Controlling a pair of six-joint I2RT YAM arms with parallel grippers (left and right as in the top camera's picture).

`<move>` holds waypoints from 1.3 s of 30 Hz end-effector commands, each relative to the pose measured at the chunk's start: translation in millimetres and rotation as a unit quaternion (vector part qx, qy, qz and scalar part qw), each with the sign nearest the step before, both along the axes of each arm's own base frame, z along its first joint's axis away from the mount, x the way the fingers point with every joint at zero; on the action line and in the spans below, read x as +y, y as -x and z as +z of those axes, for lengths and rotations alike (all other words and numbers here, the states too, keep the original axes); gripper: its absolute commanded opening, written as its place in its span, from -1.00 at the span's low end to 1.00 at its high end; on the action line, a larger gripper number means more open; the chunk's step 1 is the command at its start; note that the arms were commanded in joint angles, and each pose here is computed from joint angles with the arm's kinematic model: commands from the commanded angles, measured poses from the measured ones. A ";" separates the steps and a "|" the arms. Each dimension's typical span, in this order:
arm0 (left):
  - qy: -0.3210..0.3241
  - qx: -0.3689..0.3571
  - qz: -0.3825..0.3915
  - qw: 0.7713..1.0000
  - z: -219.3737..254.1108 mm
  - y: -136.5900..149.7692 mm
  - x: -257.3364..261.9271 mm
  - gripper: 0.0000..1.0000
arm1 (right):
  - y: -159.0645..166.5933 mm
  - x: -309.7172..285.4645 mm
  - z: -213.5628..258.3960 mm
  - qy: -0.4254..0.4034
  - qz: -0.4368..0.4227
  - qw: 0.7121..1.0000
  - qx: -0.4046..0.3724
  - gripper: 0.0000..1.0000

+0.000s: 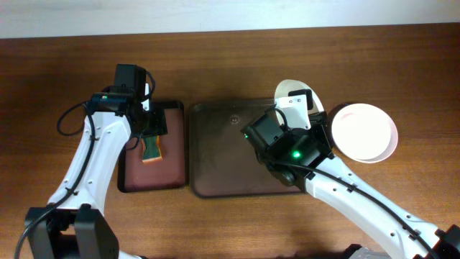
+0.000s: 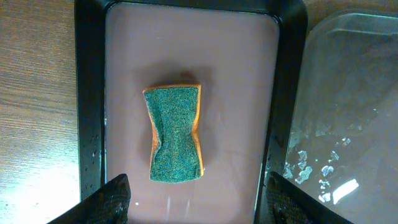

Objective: Clean dirty plates on tray and stack at the side

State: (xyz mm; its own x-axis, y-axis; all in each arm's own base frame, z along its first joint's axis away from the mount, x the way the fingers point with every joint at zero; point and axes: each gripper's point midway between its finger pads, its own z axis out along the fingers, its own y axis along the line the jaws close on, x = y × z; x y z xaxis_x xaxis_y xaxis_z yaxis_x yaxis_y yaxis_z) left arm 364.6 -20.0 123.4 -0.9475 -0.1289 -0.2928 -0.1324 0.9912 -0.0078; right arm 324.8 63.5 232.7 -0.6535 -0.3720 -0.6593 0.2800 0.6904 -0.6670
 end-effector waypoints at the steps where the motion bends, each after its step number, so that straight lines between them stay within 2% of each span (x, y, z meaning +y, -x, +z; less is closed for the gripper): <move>1: 0.005 -0.007 0.006 1.000 4.5 2.0 0.7 0.36 | 2.1 -4.3 26.5 0.012 -0.013 0.999 -0.047 -0.92; 8: 0.005 -0.007 0.006 1.000 4.5 2.0 0.9 0.36 | -2.8 -5.1 28.3 -0.006 -0.021 0.998 -0.064 -0.92; 10: 0.005 -0.006 0.006 1.000 4.4 2.2 0.9 0.38 | -14.4 -13.3 15.4 -0.062 -0.031 0.996 -0.053 -0.92; 11: 0.005 -0.005 0.006 1.000 4.2 2.9 1.0 0.51 | -21.7 -20.3 -0.3 -0.110 -0.034 0.993 -0.026 -0.92; 12: 0.005 -0.005 0.006 1.000 4.2 2.9 1.0 0.55 | -27.9 -29.6 -13.3 -0.156 -0.041 0.987 -0.006 -0.92; 15: 0.005 -0.001 0.006 1.000 3.7 4.6 0.9 0.58 | -38.2 -70.0 -44.0 -0.292 -0.088 0.952 0.028 -0.92; 16: 0.004 0.002 0.006 1.000 3.2 6.3 1.1 0.58 | -39.1 -96.4 -54.5 -0.355 -0.114 0.927 0.035 -0.92; 18: 0.005 0.004 0.006 1.000 2.9 7.2 1.1 0.58 | -33.4 -139.7 -62.8 -0.423 -0.165 0.891 0.021 -0.92; 21: 0.005 0.004 0.006 1.000 2.9 7.2 1.1 0.58 | -7.4 -220.3 -90.9 -0.465 -0.274 0.842 0.007 -0.92; 23: 0.004 0.004 0.006 1.000 2.9 7.2 1.2 0.59 | 4.7 -247.0 -112.6 -0.473 -0.319 0.821 0.014 -0.92; 26: 0.005 0.004 0.006 1.000 2.9 7.2 1.1 0.58 | 8.3 -252.5 -157.7 -0.507 -0.344 0.788 0.058 -0.92; 29: 0.005 0.004 0.006 1.000 3.0 7.1 1.1 0.59 | -1.2 -237.2 -180.4 -0.542 -0.311 0.775 0.095 -0.92; 31: 0.005 0.004 0.006 1.000 3.0 7.1 1.1 0.61 | -17.6 -219.0 -177.2 -0.589 -0.259 0.760 0.094 0.51; 33: 0.005 0.003 0.006 1.000 3.1 6.6 1.1 0.64 | -35.0 -187.0 -161.6 -0.639 -0.153 0.746 0.109 0.56; 34: 0.005 0.000 0.006 1.000 3.5 5.2 1.0 0.64 | -43.4 -172.0 -147.0 -0.640 -0.105 0.753 0.114 0.56; 35: 0.005 -0.003 0.006 1.000 4.0 3.7 0.9 0.78 | -48.4 -154.4 -132.7 -0.622 -0.058 0.770 0.133 0.64; 36: 0.005 -0.006 0.006 1.000 4.4 2.3 0.8 0.91 | -51.3 -127.3 -117.9 -0.590 0.008 0.789 0.172 0.82; 37: 0.005 -0.009 0.006 1.000 4.9 0.9 0.8 0.99 | -52.7 -113.0 -112.0 -0.576 0.032 0.794 0.190 0.89; 38: 0.004 -0.011 0.002 1.000 5.0 0.0 0.8 0.99 | -52.6 -94.5 -107.1 -0.543 0.047 0.809 0.222 0.97; 39: 0.004 -0.009 0.002 1.000 4.6 0.6 0.8 0.99 | -49.1 -71.0 -106.4 -0.488 0.053 0.831 0.262 0.97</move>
State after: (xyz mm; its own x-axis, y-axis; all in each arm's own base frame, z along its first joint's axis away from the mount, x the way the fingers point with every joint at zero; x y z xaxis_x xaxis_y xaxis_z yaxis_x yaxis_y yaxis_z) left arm 365.7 -20.1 123.3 -0.9451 -0.1354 -0.2974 -0.1386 0.9903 -0.0104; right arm 371.8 -28.5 112.5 -0.9225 0.2708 -0.2751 0.1615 0.9180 0.3622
